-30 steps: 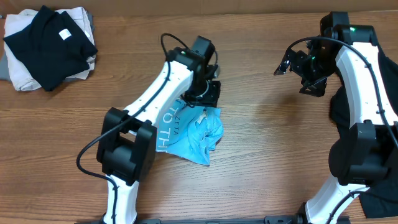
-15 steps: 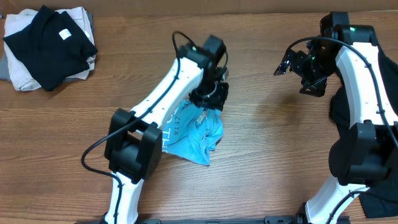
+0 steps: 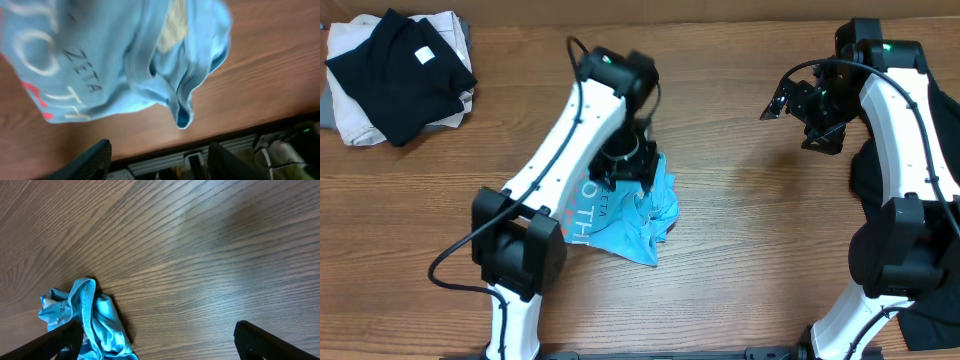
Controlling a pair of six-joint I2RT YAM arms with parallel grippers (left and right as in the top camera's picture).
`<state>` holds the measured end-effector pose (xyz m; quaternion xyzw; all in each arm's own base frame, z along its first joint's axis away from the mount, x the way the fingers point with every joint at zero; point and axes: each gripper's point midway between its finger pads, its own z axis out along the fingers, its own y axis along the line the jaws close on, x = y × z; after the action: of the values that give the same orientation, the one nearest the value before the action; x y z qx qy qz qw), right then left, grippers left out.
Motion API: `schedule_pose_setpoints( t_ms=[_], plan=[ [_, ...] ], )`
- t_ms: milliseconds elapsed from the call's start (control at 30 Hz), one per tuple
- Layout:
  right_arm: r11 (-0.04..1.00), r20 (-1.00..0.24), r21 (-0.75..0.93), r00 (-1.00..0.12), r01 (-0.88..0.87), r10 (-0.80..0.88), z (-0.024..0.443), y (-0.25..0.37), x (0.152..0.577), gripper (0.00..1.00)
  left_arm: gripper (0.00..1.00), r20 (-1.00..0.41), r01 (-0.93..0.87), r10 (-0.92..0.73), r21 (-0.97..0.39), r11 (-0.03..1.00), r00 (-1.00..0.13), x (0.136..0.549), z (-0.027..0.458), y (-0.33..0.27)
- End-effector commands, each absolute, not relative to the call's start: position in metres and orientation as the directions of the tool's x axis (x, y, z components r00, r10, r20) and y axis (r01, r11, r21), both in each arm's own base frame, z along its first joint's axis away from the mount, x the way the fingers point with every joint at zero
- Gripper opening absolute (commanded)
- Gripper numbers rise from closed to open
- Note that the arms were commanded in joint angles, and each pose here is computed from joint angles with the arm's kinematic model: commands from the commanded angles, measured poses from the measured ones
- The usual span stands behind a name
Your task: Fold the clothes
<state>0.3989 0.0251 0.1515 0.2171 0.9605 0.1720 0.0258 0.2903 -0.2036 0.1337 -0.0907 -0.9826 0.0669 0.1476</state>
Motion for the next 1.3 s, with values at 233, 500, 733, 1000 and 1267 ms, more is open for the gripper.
schedule_pose_setpoints(
  t_ms=[233,500,733,1000,1267],
  plan=[
    [0.849,0.023,0.342,-0.907,0.402,0.42,0.146,0.025,0.394,1.0,0.65,0.348,0.188,0.265,-0.241,0.952,-0.899,0.254,0.081,-0.238],
    [0.849,0.026,0.34,-0.907,0.404,0.42,0.145,0.025,0.394,1.0,0.65,0.34,0.192,0.269,-0.242,0.951,-0.901,0.252,0.075,-0.243],
    [0.849,0.027,0.34,-0.907,0.404,0.42,0.145,0.025,0.394,1.0,0.39,0.359,0.177,0.256,-0.239,0.955,-0.898,0.246,0.06,-0.24],
    [0.849,0.025,0.341,-0.907,0.403,0.42,0.145,0.025,0.394,1.0,0.04,0.322,0.204,0.296,-0.289,0.935,-0.9,0.245,0.059,-0.259],
    [0.849,0.019,0.343,-0.907,0.401,0.42,0.145,0.025,0.395,1.0,0.1,0.299,0.291,0.376,-0.293,0.911,-0.877,0.227,0.061,-0.283]
  ],
)
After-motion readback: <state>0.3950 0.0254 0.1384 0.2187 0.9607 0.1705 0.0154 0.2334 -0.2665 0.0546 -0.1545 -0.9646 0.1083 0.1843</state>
